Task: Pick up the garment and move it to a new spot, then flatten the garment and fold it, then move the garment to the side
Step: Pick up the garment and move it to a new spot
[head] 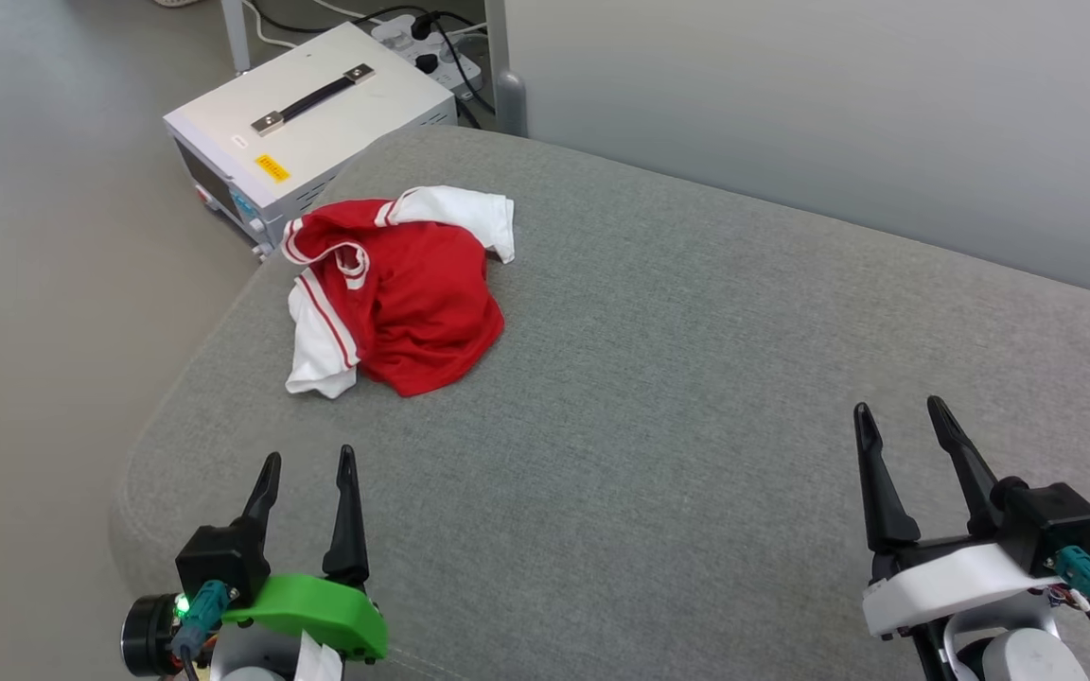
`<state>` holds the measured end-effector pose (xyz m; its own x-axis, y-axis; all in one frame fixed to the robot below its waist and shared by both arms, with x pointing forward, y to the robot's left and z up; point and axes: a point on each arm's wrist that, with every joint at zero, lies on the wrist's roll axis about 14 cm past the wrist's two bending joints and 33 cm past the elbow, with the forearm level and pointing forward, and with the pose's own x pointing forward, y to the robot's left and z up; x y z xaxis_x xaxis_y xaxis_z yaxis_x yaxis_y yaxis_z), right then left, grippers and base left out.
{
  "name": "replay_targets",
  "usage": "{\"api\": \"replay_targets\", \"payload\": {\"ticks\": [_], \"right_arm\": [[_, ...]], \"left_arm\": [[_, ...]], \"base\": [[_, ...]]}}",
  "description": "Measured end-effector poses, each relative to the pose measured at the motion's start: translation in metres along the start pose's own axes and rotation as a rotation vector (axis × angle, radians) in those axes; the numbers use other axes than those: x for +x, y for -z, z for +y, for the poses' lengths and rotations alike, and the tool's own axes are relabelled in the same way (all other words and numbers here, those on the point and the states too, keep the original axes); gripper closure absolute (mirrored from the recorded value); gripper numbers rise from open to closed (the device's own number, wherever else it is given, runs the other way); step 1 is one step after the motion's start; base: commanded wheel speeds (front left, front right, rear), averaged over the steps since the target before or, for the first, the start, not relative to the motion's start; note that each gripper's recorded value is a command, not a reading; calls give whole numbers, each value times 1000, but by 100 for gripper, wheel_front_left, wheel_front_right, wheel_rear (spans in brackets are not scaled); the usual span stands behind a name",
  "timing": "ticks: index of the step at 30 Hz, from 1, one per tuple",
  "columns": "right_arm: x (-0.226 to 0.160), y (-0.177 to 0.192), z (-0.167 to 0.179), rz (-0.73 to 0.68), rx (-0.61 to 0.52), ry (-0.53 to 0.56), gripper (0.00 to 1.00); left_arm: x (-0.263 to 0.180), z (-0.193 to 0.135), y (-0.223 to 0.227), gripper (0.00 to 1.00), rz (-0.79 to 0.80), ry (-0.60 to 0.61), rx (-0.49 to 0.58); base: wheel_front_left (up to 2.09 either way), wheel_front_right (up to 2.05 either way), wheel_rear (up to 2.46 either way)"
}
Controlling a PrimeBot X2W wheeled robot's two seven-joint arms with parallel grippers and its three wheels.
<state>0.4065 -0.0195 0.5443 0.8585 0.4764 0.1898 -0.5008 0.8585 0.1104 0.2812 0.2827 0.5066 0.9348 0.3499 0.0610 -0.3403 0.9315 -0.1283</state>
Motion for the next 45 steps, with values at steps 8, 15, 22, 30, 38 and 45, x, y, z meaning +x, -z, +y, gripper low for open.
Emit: {"api": "replay_targets", "payload": {"ticks": [8,15,22,30,38,45], "right_arm": [[10,6,15,9,21,-48,0],[13,7,20,9,32,-60,0],[13,11,16,16,41,-53,0],[26,21,3,19,28,-34,0],[39,39,-19,32,15,3,0],[42,55,-44,50,26,59,0]], "left_arm": [[-7,13,-4,0,-8,-43,7],[-10,18,-6,0,-16,-62,-21],[-6,12,3,0,15,-45,-20],[32,-20,18,0,72,66,-17],[112,-42,29,0,170,158,-5],[183,-41,37,0,409,231,136]], "base": [[0,0,0],[0,0,0],[0,0,0],[0,0,0],[0,0,0],[0,0,0]]}}
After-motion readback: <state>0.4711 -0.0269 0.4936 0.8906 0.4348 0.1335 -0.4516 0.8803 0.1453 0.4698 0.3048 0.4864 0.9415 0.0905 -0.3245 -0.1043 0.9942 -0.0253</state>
